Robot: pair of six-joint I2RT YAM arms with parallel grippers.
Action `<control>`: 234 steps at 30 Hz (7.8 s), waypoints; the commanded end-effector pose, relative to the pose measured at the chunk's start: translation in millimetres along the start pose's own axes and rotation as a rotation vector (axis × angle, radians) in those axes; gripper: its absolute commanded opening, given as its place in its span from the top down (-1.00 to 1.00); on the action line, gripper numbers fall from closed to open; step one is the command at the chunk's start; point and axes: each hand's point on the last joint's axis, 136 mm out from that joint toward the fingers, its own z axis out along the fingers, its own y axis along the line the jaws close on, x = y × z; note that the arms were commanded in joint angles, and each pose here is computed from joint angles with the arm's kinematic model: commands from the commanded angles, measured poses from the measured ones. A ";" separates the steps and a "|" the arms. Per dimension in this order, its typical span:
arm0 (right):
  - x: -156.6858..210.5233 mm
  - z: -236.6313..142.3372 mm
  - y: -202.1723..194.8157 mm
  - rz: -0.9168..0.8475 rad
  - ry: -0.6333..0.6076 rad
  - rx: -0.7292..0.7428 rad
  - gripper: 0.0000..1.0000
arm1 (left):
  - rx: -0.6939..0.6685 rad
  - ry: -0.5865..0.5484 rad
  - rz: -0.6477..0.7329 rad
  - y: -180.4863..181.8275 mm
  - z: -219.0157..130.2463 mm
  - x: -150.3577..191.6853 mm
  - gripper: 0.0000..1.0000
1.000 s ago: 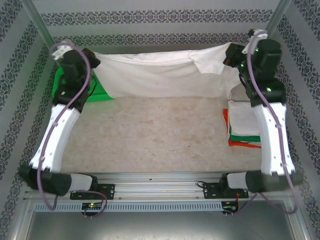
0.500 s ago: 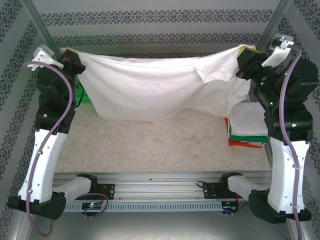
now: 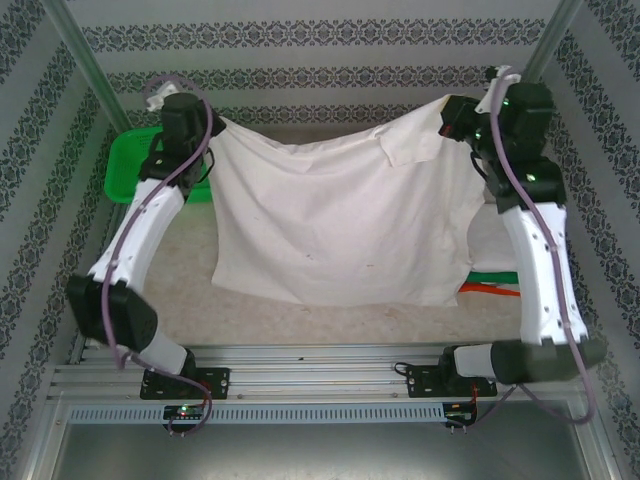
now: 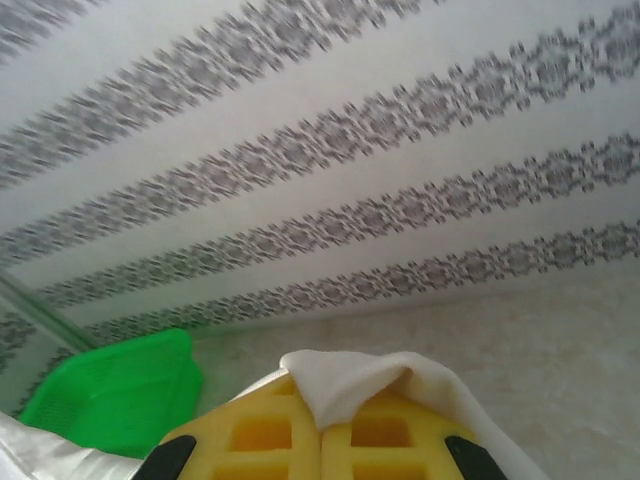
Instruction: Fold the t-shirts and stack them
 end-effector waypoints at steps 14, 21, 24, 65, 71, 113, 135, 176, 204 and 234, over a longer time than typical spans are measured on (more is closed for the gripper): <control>-147.6 66.4 30.3 -0.047 -0.340 -0.133 1.00 | 0.189 -0.236 -0.094 -103.5 64.1 -113.3 1.00; -211.1 -14.0 74.3 -0.087 -0.535 -0.260 1.00 | 0.326 -0.366 -0.149 -134.0 -17.8 -176.9 1.00; -193.4 -18.4 71.1 -0.098 -0.457 -0.238 1.00 | 0.338 -0.307 -0.110 -134.1 -34.0 -168.2 1.00; 393.6 -94.5 -168.5 0.401 0.699 0.549 1.00 | -0.459 0.335 -0.247 261.3 -108.1 252.0 1.00; 391.8 -95.3 -161.4 0.406 0.694 0.508 0.06 | -0.460 0.332 -0.239 261.4 -116.5 247.9 0.25; 330.1 162.5 -220.7 0.418 0.638 0.542 -0.62 | -0.197 0.634 0.006 144.6 5.4 327.4 -0.98; 242.7 82.7 -143.3 0.134 0.323 0.276 -0.96 | -0.561 0.400 -0.282 251.8 -103.4 239.6 -0.62; 277.3 -5.9 -133.8 0.109 0.365 0.288 -0.96 | -0.803 0.592 -0.381 280.2 -85.3 297.9 0.32; 391.6 -108.4 -155.2 0.474 0.712 0.588 -0.33 | -0.729 0.542 -0.394 261.8 -90.1 272.4 1.00; 409.9 -73.2 -201.6 0.416 0.823 0.700 0.11 | -0.708 0.528 -0.397 264.4 -92.8 274.2 1.00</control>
